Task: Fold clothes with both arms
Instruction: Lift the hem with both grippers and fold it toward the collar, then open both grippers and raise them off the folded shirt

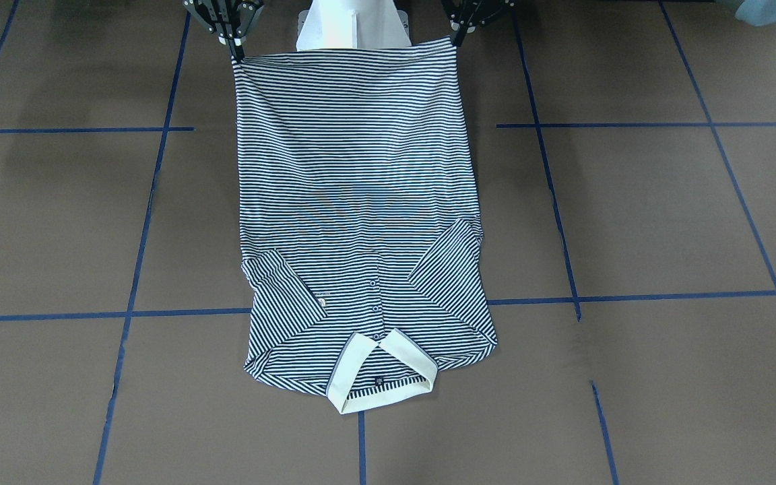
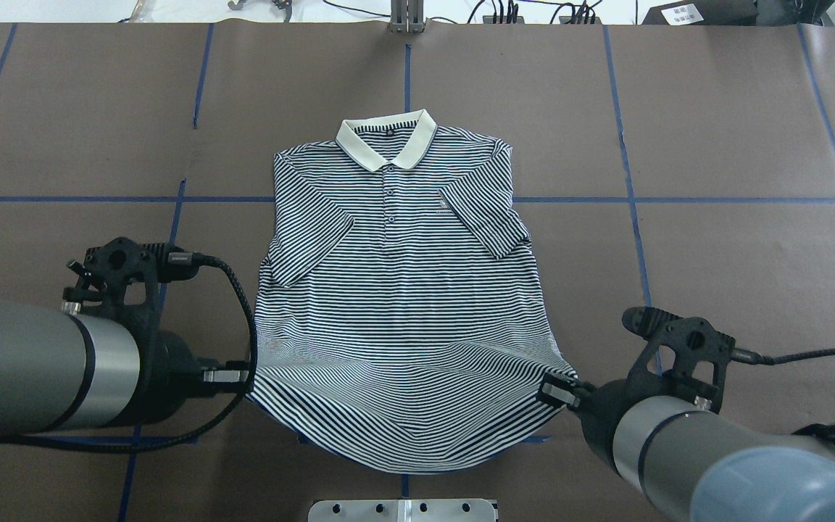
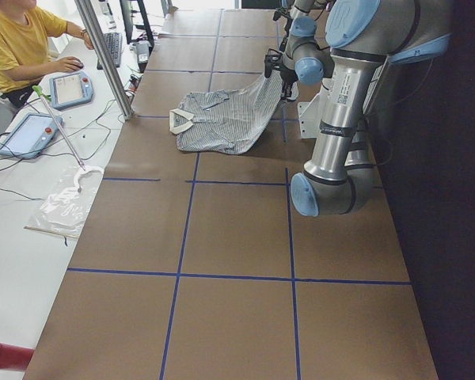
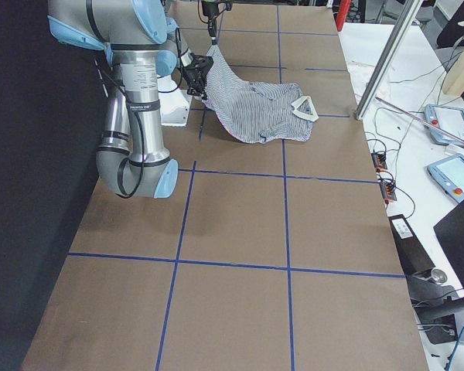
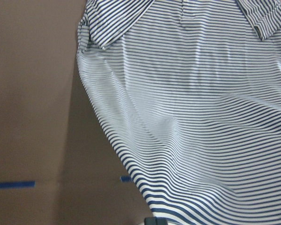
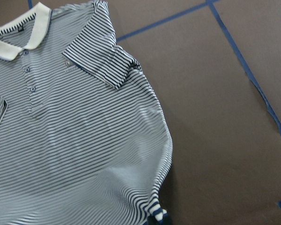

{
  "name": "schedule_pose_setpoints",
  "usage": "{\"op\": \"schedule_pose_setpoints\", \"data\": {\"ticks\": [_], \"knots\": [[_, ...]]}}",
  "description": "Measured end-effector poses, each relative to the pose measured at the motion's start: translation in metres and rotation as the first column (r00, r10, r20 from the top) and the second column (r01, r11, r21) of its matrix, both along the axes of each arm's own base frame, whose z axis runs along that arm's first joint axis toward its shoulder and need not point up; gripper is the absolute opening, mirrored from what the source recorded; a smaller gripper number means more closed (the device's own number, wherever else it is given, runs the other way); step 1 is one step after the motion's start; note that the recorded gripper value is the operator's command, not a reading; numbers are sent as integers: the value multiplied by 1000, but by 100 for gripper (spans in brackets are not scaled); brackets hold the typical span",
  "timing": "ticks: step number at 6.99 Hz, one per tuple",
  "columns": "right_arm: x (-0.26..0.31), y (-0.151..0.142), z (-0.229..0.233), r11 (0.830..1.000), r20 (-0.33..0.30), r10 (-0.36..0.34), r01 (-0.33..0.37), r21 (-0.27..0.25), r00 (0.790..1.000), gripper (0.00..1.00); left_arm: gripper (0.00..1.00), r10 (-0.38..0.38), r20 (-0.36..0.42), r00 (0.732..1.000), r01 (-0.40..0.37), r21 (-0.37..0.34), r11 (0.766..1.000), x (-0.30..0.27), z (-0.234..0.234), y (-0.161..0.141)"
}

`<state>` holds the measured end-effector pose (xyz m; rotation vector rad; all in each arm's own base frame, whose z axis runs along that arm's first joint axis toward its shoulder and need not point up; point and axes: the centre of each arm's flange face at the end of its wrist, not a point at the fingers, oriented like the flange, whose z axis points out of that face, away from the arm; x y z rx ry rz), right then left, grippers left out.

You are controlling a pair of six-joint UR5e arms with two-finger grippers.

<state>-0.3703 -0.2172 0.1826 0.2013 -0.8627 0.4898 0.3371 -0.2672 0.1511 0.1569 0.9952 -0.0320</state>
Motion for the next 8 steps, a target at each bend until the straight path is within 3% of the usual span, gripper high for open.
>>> {"op": "schedule_pose_setpoints", "data": {"ticks": [3,5,8], "knots": [[0,-120,-13,996,-55,84,-84,-5,995,0,0,-94,97,991,85,101,991,-14,6,-119],[-3,-192,-1,989,-68,148,-149,-11,987,0,0,-157,132,979,140,130,982,-11,20,-191],[-75,-296,40,979,-76,203,-204,-7,976,0,0,-206,139,969,183,165,969,32,82,-289]]}}
